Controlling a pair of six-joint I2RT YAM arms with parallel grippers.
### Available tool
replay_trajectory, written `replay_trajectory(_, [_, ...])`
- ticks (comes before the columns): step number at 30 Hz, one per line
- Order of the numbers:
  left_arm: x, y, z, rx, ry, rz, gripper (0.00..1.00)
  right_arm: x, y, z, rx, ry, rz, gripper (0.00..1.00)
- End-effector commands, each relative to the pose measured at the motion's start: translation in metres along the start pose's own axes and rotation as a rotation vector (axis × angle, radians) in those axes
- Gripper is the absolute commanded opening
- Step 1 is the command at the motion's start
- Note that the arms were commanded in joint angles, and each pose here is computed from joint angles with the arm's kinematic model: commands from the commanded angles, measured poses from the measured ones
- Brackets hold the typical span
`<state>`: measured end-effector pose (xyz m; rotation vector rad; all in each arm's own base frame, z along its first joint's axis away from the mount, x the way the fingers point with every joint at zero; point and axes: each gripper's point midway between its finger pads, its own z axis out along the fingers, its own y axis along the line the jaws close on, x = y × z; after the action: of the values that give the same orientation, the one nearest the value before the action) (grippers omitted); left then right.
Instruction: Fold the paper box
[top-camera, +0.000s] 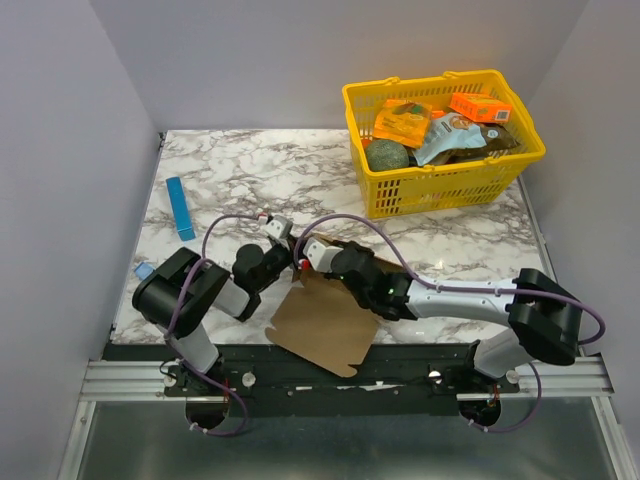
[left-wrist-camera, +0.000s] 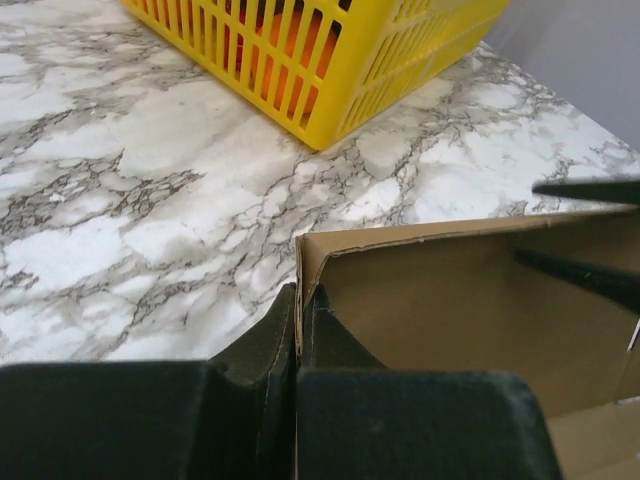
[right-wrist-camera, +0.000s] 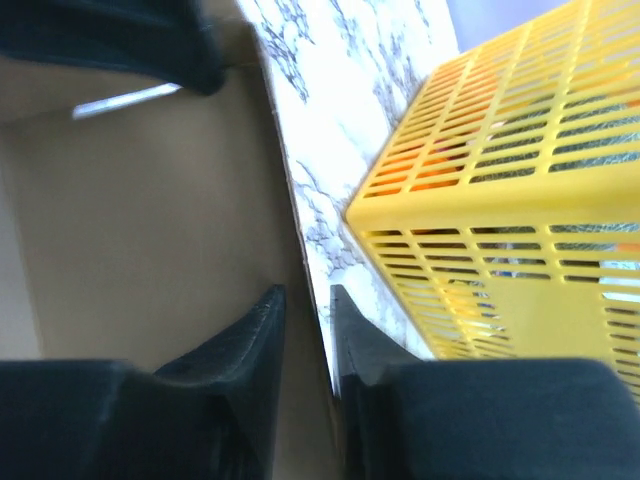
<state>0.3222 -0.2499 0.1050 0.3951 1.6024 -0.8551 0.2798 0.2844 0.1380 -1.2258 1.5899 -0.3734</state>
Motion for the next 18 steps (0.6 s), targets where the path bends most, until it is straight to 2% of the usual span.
replay_trajectory(1, [-0.019,0.005,-0.022,-0.113,-0.112,0.067,0.0,-0.017,-0.003,-0.004,-0.004,-0.046,0.096,0.5])
replay_trajectory(2, [-0.02,0.007,-0.026,-0.136,-0.118,0.071,0.0,-0.02,-0.007,-0.007,0.008,-0.054,0.144,0.55])
replay_trajectory(3, [-0.027,0.009,-0.031,-0.178,-0.145,0.084,0.0,-0.025,-0.019,-0.013,0.039,-0.07,0.196,0.64])
replay_trajectory(6, [-0.032,0.014,-0.046,-0.247,-0.176,0.12,0.0,-0.036,-0.04,-0.032,0.063,-0.112,0.374,0.72])
replay_trajectory(7, [-0.029,0.017,-0.05,-0.287,-0.171,0.125,0.0,-0.033,-0.045,-0.037,0.078,-0.097,0.418,0.74])
replay_trajectory(10, [-0.034,0.023,-0.055,-0.38,-0.162,0.178,0.0,-0.046,-0.07,-0.058,0.112,-0.145,0.671,0.79])
replay_trajectory(11, [-0.037,0.022,-0.056,-0.394,-0.166,0.194,0.0,-0.043,-0.069,-0.064,0.105,-0.117,0.805,0.81])
replay_trajectory(13, [-0.044,0.024,-0.057,-0.437,-0.163,0.233,0.0,-0.046,-0.077,-0.078,0.099,-0.137,0.96,0.87])
replay_trajectory(14, [-0.048,0.025,-0.058,-0.463,-0.173,0.239,0.0,-0.045,-0.073,-0.081,0.089,-0.127,1.097,0.89])
replay_trajectory(18, [-0.06,0.026,-0.059,-0.507,-0.193,0.288,0.0,-0.054,-0.064,-0.092,-0.001,-0.15,1.406,0.9])
